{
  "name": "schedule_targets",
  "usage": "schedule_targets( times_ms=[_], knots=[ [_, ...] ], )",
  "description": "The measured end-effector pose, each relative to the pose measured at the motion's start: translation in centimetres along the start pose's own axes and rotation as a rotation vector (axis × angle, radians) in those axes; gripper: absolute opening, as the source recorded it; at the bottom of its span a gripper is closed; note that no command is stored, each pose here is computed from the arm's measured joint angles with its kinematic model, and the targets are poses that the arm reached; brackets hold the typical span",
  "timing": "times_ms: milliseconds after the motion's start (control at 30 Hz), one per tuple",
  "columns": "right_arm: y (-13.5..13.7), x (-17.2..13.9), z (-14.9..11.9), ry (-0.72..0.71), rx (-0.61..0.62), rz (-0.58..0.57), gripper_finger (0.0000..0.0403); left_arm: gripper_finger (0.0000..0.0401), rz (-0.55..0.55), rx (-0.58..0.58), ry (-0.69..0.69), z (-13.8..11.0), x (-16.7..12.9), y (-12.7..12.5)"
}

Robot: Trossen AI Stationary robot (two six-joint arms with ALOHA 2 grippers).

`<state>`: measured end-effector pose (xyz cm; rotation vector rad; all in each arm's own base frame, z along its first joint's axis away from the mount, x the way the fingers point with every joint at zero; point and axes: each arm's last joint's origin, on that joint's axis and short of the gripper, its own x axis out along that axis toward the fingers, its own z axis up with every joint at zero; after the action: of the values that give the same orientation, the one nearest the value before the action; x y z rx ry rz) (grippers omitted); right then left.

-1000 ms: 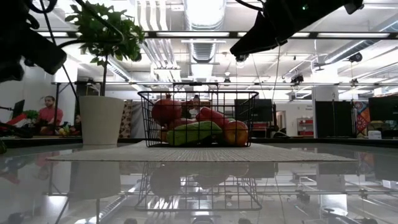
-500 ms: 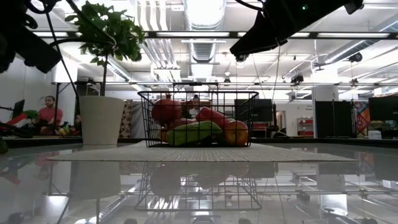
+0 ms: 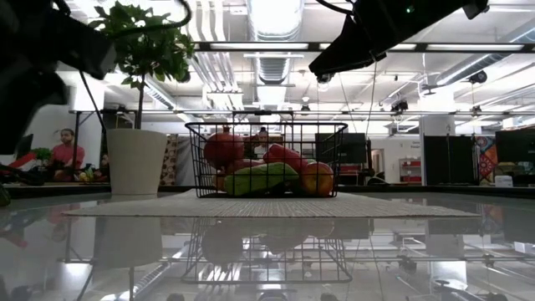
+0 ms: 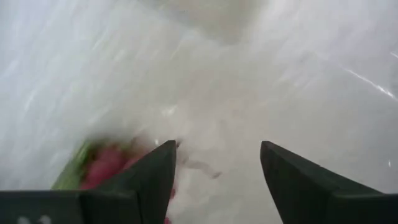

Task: Build produce basket
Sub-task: Put the grapes into the wire basket

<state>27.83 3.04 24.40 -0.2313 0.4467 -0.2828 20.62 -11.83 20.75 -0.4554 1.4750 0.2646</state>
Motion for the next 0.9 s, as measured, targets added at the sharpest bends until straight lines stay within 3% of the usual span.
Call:
schedule_targets(
  times_ms=[67,167,367,500,733,900],
  knots=[
    [0.0,0.0,0.0,0.000,0.013,0.000,0.0352,0.0218,-0.002,0.071,-0.002,0.3,0.6,-0.2],
    [0.0,0.0,0.0,0.001,0.017,0.000,0.0352,0.0218,0.079,0.213,0.069,0.2,1.7,0.0],
    [0.0,0.0,0.0,0.001,0.017,0.000,0.0352,0.0218,0.137,0.647,0.201,-0.4,3.3,-0.8],
    [0.0,0.0,-0.1,0.008,0.021,0.000,0.0352,0.0219,0.184,0.801,0.231,-0.6,3.4,-0.5],
    [0.1,0.1,-0.6,0.022,0.035,0.001,0.0352,0.0219,0.209,0.852,0.271,-1.0,4.1,0.4],
    [0.1,0.1,-1.1,0.033,0.030,0.002,0.0352,0.0219,0.167,0.847,0.206,-0.8,4.7,0.1]
  ],
)
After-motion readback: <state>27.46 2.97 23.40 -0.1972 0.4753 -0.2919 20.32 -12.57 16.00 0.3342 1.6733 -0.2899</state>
